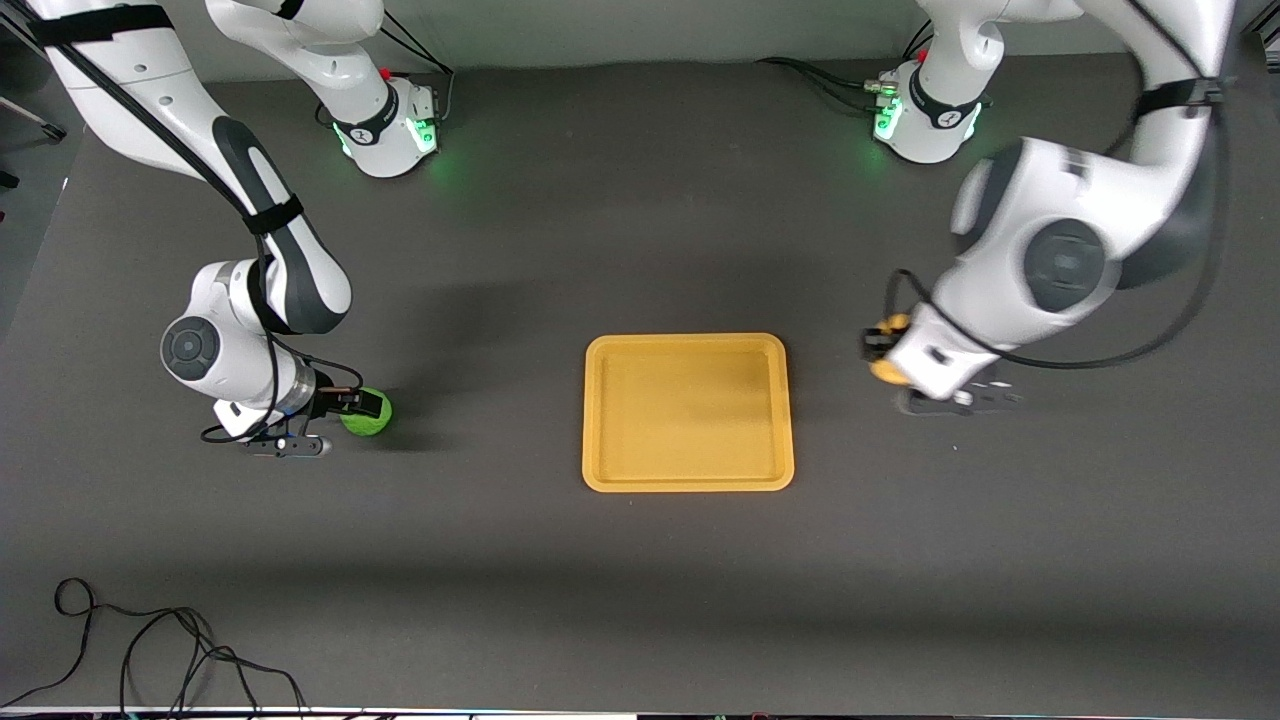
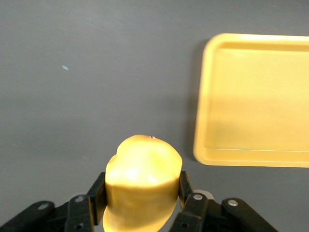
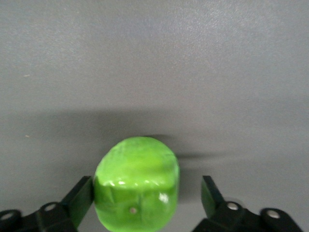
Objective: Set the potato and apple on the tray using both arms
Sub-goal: 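Carry the potato with the left gripper over the yellow tray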
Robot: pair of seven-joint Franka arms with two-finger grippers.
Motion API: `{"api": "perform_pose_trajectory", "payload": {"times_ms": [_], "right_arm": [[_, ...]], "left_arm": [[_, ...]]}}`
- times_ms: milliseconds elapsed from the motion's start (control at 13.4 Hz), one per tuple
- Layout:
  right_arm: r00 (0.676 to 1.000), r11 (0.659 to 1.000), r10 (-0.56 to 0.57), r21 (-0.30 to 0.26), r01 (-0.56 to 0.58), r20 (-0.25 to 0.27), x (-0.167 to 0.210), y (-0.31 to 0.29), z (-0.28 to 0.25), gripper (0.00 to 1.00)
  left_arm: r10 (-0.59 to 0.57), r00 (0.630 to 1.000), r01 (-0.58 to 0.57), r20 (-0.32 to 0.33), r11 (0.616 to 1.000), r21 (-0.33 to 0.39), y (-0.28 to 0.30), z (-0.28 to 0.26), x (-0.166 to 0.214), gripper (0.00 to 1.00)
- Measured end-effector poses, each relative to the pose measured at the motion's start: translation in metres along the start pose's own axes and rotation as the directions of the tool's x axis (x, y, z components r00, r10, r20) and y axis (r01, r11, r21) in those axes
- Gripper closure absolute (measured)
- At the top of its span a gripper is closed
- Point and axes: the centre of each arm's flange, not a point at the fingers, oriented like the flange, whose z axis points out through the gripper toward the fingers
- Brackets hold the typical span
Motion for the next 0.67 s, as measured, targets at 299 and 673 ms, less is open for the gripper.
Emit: {"api": "perform_pose_trajectory", "payload": {"times_ms": [299,673], "right_arm": [[1.0,1.0,0.0,0.002,0.0,-0.003,0.003,-0.001,0.007,0.28],[0.996,1.0,-0.022,-0.009,0.023,0.091,0.033,-0.017,-0.098,0.29]], "left_arm": [[-0.078,0.996,0.077,-0.042,0.996,-0.036,0.075,0.047,-0.004,0.38],[-0.131,0.991,0.131,-0.015,0.99,-0.045,0.112,0.138,0.007,0.38]]}}
